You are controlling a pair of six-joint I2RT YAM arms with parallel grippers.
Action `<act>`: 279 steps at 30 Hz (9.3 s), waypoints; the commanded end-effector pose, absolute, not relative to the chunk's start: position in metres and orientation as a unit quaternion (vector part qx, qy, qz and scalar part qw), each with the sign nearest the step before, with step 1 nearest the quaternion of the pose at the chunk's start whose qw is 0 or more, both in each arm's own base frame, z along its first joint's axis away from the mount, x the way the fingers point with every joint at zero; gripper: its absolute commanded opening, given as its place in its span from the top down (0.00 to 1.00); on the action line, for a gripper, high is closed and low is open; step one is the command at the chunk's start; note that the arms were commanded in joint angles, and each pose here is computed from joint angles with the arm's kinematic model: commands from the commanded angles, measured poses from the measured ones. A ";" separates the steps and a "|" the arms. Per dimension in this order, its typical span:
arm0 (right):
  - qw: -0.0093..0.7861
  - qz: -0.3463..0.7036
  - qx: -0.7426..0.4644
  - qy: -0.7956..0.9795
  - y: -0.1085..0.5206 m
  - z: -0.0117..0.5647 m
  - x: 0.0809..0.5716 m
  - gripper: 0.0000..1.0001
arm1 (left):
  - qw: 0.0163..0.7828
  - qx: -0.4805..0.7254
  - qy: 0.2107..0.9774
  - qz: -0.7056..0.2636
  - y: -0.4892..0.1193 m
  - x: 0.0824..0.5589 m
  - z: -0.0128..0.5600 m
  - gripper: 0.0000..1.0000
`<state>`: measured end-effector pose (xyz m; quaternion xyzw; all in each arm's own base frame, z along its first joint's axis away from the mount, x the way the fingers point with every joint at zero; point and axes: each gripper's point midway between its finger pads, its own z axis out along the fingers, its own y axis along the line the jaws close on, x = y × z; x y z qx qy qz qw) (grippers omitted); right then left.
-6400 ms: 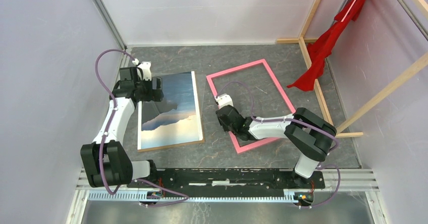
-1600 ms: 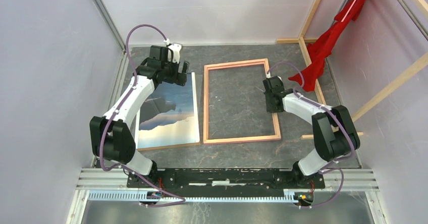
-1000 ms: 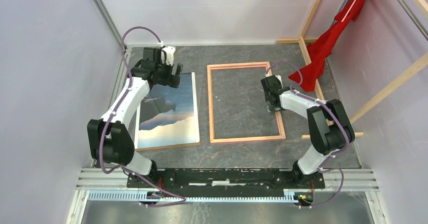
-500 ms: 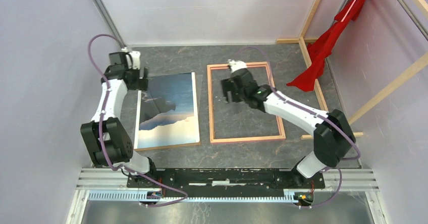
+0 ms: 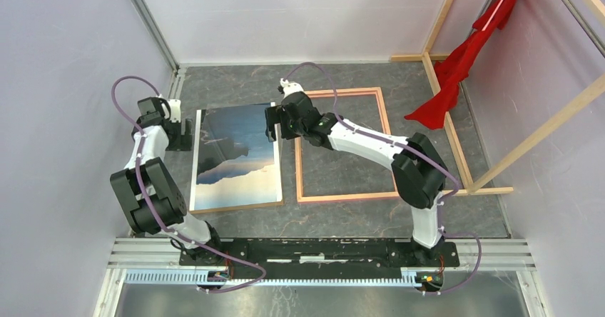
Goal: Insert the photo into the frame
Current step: Turn over the photo frame at the center of the board, then pick up the photo frame item at the center of the board, then adjust the photo frame item on the photo frame.
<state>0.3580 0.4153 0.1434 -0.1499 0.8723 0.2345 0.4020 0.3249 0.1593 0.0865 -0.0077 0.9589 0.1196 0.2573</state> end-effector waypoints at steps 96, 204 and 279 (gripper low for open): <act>0.303 0.424 -0.139 0.842 0.310 0.227 0.376 1.00 | 0.254 0.095 0.959 0.077 0.124 0.337 0.119 0.00; 0.291 0.508 0.011 0.811 0.195 0.208 0.363 1.00 | 0.205 0.305 0.926 -0.090 -0.146 0.356 0.054 0.10; 0.255 0.493 0.005 0.832 0.233 0.181 0.369 0.79 | 0.194 0.304 0.930 -0.074 -0.148 0.363 0.034 0.18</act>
